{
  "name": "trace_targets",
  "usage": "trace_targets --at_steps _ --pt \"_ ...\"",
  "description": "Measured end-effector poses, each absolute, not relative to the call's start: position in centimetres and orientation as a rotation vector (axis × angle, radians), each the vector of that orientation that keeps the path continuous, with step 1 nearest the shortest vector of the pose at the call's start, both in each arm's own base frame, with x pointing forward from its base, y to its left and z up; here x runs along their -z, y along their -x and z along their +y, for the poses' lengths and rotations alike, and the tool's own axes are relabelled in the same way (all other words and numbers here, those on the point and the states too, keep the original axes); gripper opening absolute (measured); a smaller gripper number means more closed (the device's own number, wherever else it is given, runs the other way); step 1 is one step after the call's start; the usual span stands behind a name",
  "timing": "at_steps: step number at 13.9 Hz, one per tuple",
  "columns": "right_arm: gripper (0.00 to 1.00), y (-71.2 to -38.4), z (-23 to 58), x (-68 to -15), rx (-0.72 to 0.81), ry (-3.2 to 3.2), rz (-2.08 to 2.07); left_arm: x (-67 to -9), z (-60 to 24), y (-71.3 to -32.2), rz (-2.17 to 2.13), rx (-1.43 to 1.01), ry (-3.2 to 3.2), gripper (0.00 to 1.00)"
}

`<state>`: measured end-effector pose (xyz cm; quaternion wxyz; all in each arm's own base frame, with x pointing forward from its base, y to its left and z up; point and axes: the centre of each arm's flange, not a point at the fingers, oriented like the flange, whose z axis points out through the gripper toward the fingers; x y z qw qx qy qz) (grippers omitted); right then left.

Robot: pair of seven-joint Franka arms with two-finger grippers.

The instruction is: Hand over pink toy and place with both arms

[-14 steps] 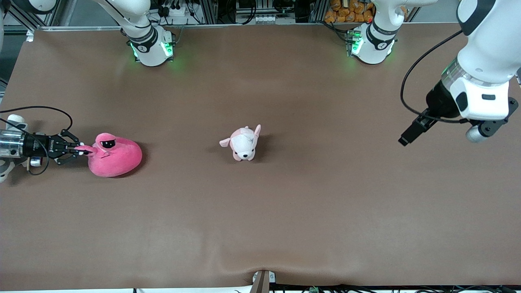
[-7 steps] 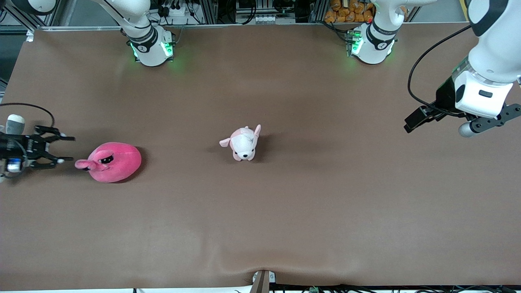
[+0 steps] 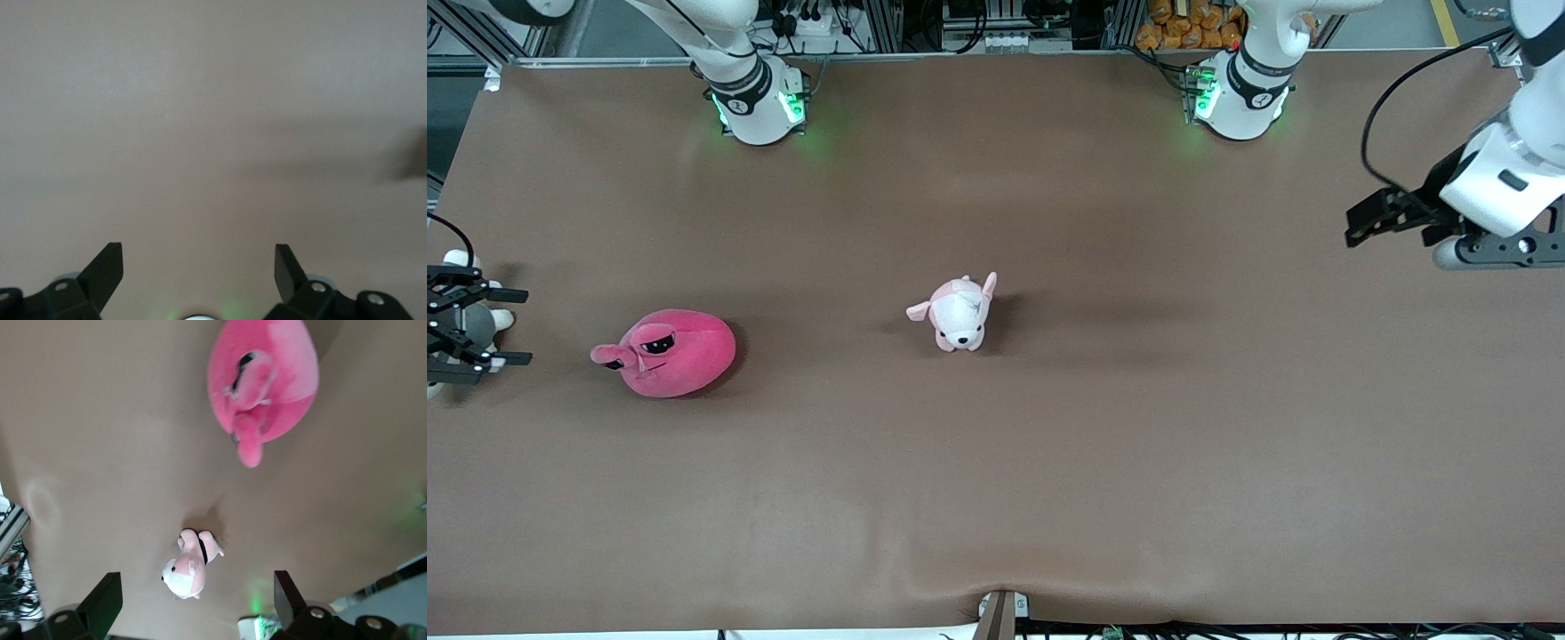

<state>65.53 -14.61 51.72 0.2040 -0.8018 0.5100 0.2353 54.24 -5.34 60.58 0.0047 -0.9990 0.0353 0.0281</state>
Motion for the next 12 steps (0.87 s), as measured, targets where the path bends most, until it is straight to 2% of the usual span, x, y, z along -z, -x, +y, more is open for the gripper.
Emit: trace_targets --at_steps 4,7,9,12 --pt "1.00 -65.3 -15.5 -54.6 -0.440 2.533 1.162 -61.1 -4.7 -53.4 0.175 -0.179 3.122 1.00" --pt "1.00 -65.2 -11.6 -57.2 -0.387 2.679 1.066 -61.2 -4.7 -53.0 0.177 -0.224 3.117 1.00" --pt "1.00 -63.7 -8.1 -60.6 -0.392 2.741 0.989 -61.3 -4.5 -53.0 0.176 -0.226 3.084 1.00" --pt "1.00 -58.9 -3.9 -67.3 -0.356 2.908 0.703 -61.4 -4.4 -53.0 0.178 -0.219 3.060 1.00"
